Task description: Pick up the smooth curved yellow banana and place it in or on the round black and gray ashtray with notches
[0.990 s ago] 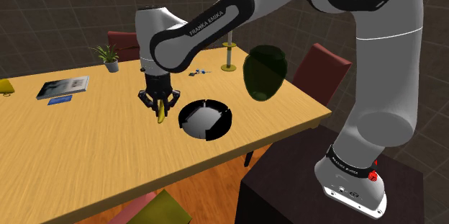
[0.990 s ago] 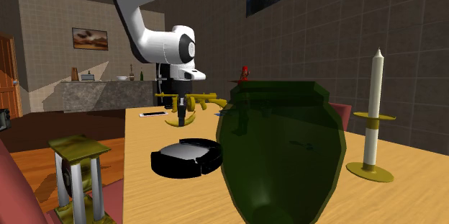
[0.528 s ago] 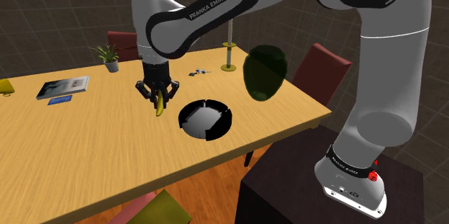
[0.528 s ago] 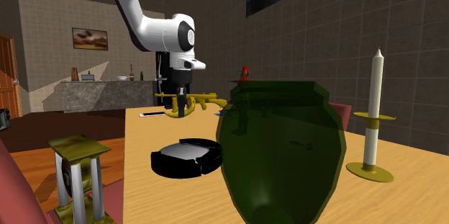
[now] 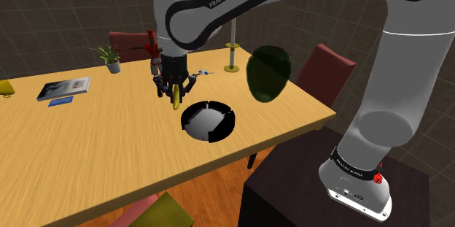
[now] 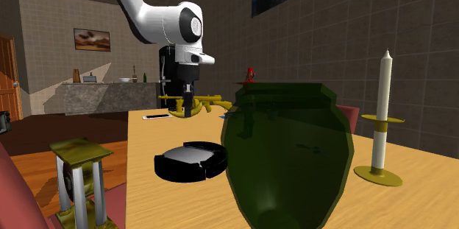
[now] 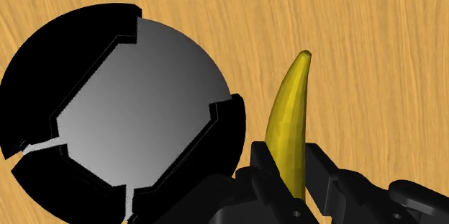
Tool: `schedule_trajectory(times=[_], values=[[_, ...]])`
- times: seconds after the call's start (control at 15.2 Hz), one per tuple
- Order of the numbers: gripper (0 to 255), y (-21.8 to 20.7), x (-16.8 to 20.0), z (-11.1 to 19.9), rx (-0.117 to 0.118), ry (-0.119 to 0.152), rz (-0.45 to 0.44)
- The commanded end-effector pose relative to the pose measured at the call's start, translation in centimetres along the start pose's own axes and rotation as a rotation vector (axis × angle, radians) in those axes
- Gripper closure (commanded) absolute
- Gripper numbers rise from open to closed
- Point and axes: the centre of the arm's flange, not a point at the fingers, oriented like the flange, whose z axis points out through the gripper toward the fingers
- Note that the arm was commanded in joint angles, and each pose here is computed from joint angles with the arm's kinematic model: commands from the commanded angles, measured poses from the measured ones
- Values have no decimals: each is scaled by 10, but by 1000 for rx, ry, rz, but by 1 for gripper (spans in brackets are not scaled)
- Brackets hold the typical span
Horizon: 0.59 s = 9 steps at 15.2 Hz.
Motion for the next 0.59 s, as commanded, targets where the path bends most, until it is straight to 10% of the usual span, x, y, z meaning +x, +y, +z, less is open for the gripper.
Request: schedule_trajectory(times=[0.0, 0.53], values=[[255, 28, 0, -1, 0, 0, 0], [255, 103, 10, 5, 0, 0, 0]])
